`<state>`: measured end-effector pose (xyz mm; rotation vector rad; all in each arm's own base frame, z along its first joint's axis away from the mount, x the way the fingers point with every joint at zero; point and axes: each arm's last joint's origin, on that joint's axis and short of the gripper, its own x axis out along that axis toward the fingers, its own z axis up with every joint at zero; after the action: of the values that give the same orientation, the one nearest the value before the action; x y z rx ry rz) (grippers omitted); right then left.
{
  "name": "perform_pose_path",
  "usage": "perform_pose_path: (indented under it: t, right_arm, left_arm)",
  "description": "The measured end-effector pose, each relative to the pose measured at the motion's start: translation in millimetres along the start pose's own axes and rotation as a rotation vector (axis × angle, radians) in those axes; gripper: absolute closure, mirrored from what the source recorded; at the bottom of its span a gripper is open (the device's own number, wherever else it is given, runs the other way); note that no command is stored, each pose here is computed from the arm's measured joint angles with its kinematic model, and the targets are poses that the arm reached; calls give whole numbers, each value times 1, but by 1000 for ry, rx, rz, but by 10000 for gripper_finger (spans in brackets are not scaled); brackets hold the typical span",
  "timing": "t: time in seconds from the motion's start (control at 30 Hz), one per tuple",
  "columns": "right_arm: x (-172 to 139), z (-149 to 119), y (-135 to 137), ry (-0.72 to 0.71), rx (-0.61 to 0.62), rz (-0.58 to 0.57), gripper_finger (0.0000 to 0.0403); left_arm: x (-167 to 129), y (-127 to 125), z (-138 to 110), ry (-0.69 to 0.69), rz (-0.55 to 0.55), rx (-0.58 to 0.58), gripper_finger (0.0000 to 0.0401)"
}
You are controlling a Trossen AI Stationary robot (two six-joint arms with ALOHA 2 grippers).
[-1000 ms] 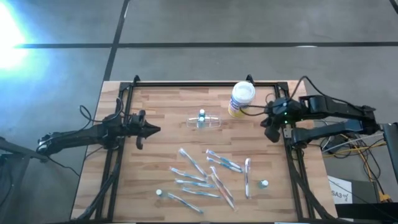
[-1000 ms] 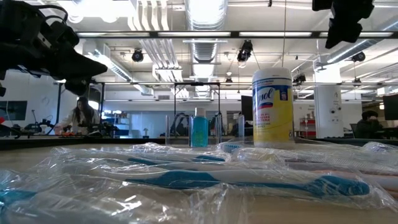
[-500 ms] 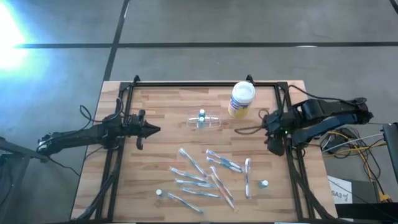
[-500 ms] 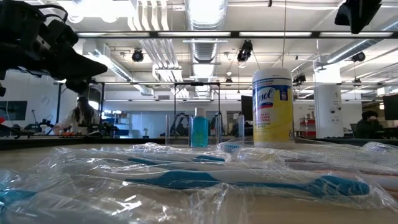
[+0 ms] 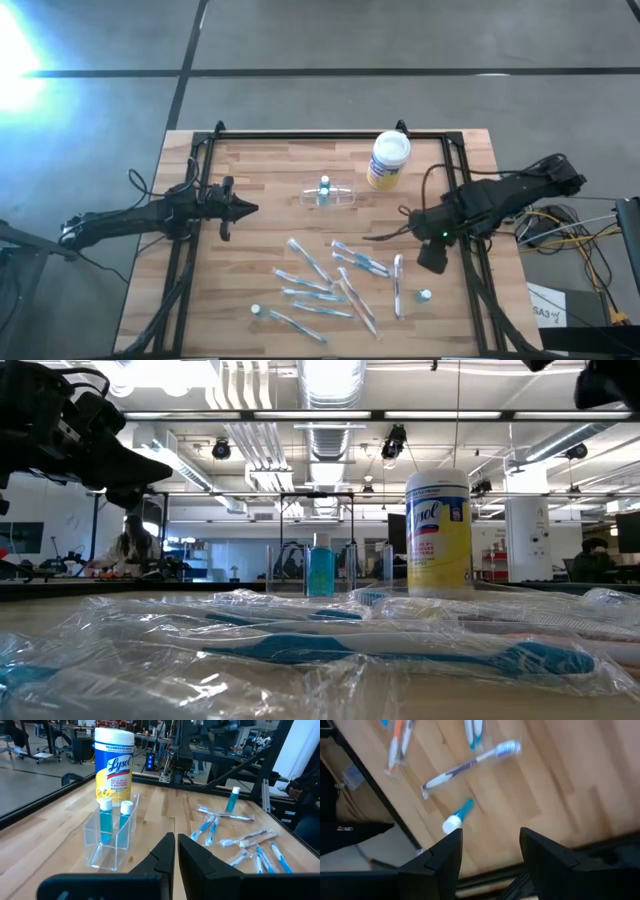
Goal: Pick & Place toothbrushing station
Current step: Put the blue mouthwash into the transparent organizer
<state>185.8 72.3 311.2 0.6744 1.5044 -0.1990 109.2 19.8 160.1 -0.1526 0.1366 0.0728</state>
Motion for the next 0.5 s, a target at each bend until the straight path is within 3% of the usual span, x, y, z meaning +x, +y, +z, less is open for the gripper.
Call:
perform_pose_path:
  t: [0.23, 0.5]
  right_arm:
    - [24, 4, 16, 124, 149, -46, 207]
    - [46, -1, 36, 163, 183, -85, 206]
  left_arm:
    - [0, 0, -2, 20, 3, -4, 375]
    - [0, 0, -2, 22, 3, 13, 375]
